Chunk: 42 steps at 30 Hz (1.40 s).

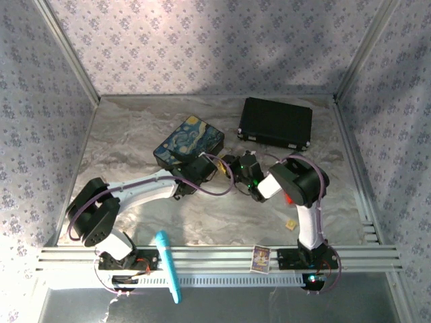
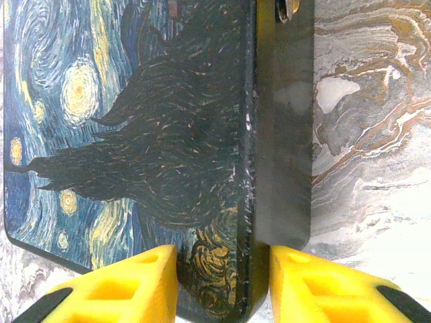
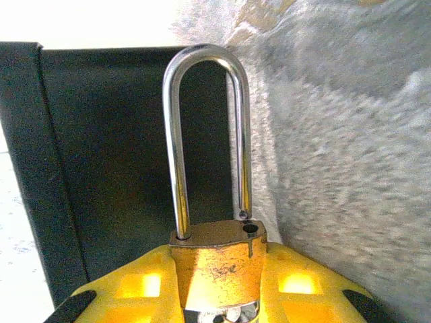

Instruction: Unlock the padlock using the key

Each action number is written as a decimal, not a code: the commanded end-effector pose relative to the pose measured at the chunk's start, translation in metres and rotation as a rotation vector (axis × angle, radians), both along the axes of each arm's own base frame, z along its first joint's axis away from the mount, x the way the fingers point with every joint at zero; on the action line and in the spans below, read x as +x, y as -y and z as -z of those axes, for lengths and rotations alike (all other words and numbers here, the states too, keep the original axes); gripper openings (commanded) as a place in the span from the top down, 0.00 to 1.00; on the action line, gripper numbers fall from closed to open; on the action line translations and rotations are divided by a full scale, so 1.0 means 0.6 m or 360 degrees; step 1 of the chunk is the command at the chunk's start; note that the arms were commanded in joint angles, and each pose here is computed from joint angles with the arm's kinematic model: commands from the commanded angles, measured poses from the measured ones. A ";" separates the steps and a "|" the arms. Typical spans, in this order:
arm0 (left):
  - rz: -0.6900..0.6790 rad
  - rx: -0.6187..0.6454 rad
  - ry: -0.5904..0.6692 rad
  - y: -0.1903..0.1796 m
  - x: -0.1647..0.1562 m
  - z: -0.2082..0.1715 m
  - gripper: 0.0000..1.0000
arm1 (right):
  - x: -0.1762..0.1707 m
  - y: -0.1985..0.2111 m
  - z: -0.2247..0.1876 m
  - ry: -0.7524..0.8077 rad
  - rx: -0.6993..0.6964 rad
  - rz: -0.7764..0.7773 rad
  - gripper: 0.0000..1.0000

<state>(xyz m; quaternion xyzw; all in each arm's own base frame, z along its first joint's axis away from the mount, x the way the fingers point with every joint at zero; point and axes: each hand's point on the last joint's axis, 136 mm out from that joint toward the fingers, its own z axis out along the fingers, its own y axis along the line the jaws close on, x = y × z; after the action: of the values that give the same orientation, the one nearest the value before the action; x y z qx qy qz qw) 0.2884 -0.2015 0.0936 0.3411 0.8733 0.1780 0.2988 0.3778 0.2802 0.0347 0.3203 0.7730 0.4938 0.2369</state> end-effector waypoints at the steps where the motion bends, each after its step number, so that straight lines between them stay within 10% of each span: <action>1: -0.0041 0.0201 -0.0296 -0.056 -0.055 0.046 0.62 | -0.154 0.115 0.187 -0.0728 -0.0714 -0.0268 1.00; 21: -0.0043 0.0048 -0.0150 -0.061 -0.054 -0.010 0.55 | -0.234 0.223 0.122 -0.1183 -0.1259 -0.0995 1.00; 29: -0.0032 0.0030 -0.0162 -0.060 -0.059 -0.009 0.54 | -0.207 0.067 -0.003 -0.0528 -0.0812 -0.1409 1.00; 35: -0.0031 -0.0004 -0.0141 -0.053 -0.053 -0.006 0.54 | -0.272 0.017 0.003 -0.0650 -0.0645 -0.1745 1.00; 42: -0.0031 0.0005 -0.0147 -0.055 -0.058 -0.004 0.54 | -0.272 0.093 0.054 -0.0944 -0.0745 -0.1535 1.00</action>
<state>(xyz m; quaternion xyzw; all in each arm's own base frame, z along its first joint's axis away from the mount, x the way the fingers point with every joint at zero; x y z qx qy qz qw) 0.2573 -0.1696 0.0953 0.3450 0.8871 0.1714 0.2541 0.2421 0.2593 0.0270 -0.0469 0.9411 0.3172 -0.1069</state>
